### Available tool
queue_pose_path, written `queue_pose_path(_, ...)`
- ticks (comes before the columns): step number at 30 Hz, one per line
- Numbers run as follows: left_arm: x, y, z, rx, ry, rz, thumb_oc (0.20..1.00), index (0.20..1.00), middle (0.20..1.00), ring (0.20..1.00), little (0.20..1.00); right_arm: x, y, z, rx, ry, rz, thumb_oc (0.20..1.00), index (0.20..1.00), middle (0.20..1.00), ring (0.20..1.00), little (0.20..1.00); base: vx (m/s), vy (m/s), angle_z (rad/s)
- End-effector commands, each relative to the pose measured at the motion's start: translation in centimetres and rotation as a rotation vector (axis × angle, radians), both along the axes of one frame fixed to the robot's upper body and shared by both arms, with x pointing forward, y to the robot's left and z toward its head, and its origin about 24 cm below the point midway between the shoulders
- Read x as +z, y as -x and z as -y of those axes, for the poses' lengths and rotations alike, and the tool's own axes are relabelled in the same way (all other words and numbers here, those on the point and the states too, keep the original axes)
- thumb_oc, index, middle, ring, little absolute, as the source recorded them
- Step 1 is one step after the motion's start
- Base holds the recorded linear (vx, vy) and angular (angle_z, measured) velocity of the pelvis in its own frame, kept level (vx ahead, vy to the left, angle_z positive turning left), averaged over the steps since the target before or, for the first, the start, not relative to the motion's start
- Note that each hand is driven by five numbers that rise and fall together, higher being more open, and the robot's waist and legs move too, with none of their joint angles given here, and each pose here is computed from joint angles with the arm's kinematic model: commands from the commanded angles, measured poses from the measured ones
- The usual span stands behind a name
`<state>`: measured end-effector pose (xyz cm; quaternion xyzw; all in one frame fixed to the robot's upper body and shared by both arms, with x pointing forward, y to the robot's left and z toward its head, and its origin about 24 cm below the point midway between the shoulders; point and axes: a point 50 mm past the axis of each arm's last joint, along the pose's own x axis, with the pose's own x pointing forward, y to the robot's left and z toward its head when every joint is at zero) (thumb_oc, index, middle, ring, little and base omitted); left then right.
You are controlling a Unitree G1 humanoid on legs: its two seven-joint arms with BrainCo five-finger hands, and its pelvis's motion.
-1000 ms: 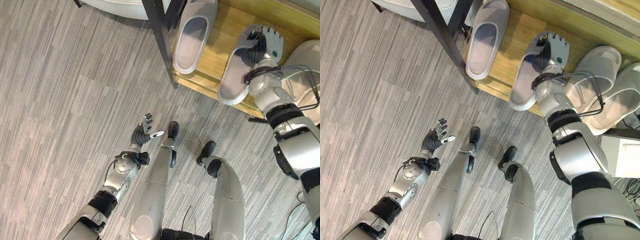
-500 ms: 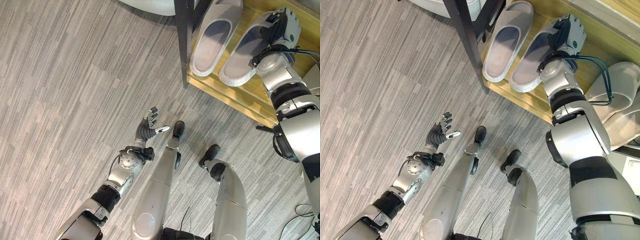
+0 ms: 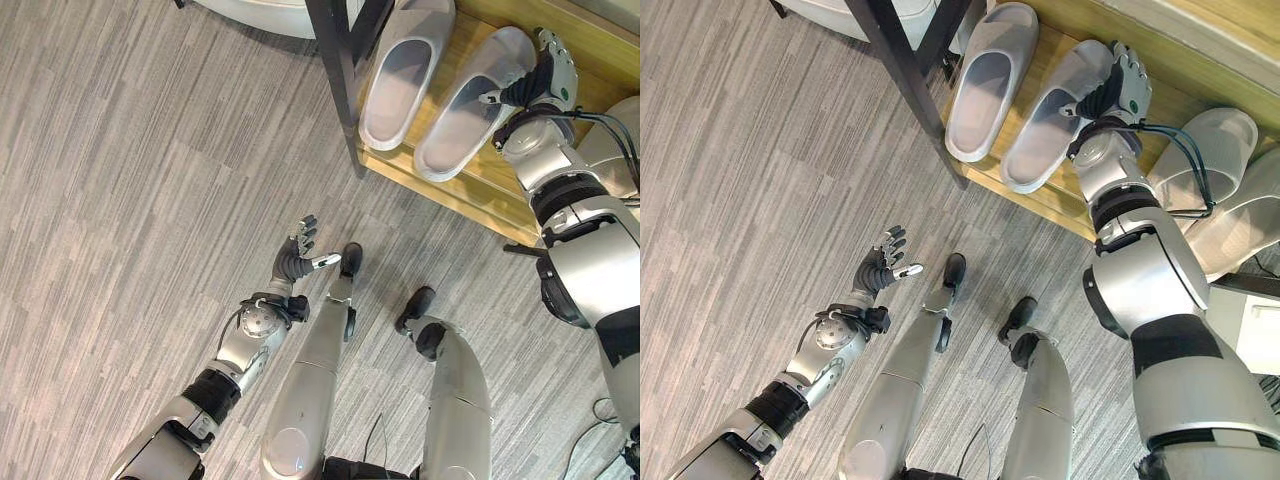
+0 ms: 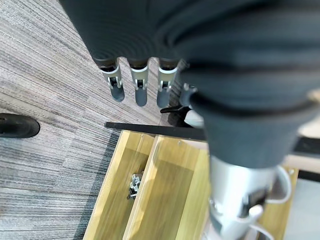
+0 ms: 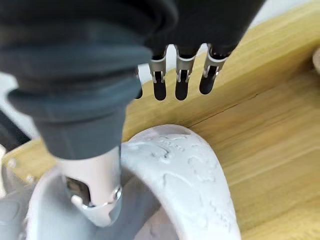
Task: Arrange the slippers neatly on the shoe rack.
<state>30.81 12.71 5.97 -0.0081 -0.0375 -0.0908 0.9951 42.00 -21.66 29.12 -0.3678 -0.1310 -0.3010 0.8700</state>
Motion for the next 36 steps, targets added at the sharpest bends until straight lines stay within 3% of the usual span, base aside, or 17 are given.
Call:
queue_pose_path(1, -0.1, 0.2, 0.6, 0.017, 0.018, 0.014, 1.000, 1.000, 1.000, 1.000, 1.000, -2.8, 0.1, -0.9, 0.054, -0.119, 0.080, 1.000, 1.000, 1.000, 1.000, 1.000, 0.01, 0.016, -0.04)
queue_pose_path(8, 0.1, 0.0, 0.5, 0.049, 0.014, 0.017, 1.000, 1.000, 1.000, 1.000, 1.000, -5.5, -0.2, -5.4, 0.240, -0.471, 0.104, 1.000, 1.000, 1.000, 1.000, 1.000, 0.01, 0.001, -0.11)
queue_pose_path(10, 0.1, -0.1, 0.6, 0.056, 0.011, 0.014, 1.000, 1.000, 1.000, 1.000, 1.000, -6.2, -0.2, -6.4, 0.296, -0.682, 0.117, 1.000, 1.000, 1.000, 1.000, 1.000, 0.00, 0.000, 0.00)
queue_pose_path(12, 0.1, -0.1, 0.5, 0.059, 0.007, 0.011, 1.000, 1.000, 1.000, 1.000, 1.000, -6.4, -0.3, -6.6, 0.301, -0.701, 0.113, 1.000, 1.000, 1.000, 1.000, 1.000, -0.04, 0.011, 0.00)
queue_pose_path(25, -0.1, -0.1, 1.1, 0.017, -0.007, -0.012, 1.000, 1.000, 1.000, 1.000, 1.000, -5.8, -0.8, -5.9, 0.364, -1.327, 0.217, 1.000, 1.000, 1.000, 1.000, 1.000, 0.01, -0.004, 0.00)
queue_pose_path(30, -0.2, 0.0, 1.7, -0.026, -0.004, -0.019, 1.000, 1.000, 1.000, 1.000, 1.000, -2.7, -0.6, -3.4, 0.367, -1.362, 0.336, 1.000, 1.000, 1.000, 1.000, 1.000, 0.01, -0.007, 0.04)
queue_pose_path(33, -0.4, 0.1, 2.1, -0.055, -0.005, -0.025, 1.000, 1.000, 1.000, 1.000, 1.000, -0.2, 0.0, -0.5, 0.349, -1.291, 0.420, 1.000, 1.000, 1.000, 1.000, 1.000, 0.01, -0.003, 0.18)
queue_pose_path(36, -0.6, 0.0, 2.1, -0.061, -0.019, -0.030, 1.000, 1.000, 1.000, 1.000, 1.000, -0.5, 0.0, -0.1, 0.346, -1.236, 0.413, 1.000, 1.000, 1.000, 1.000, 1.000, 0.00, 0.002, 0.03)
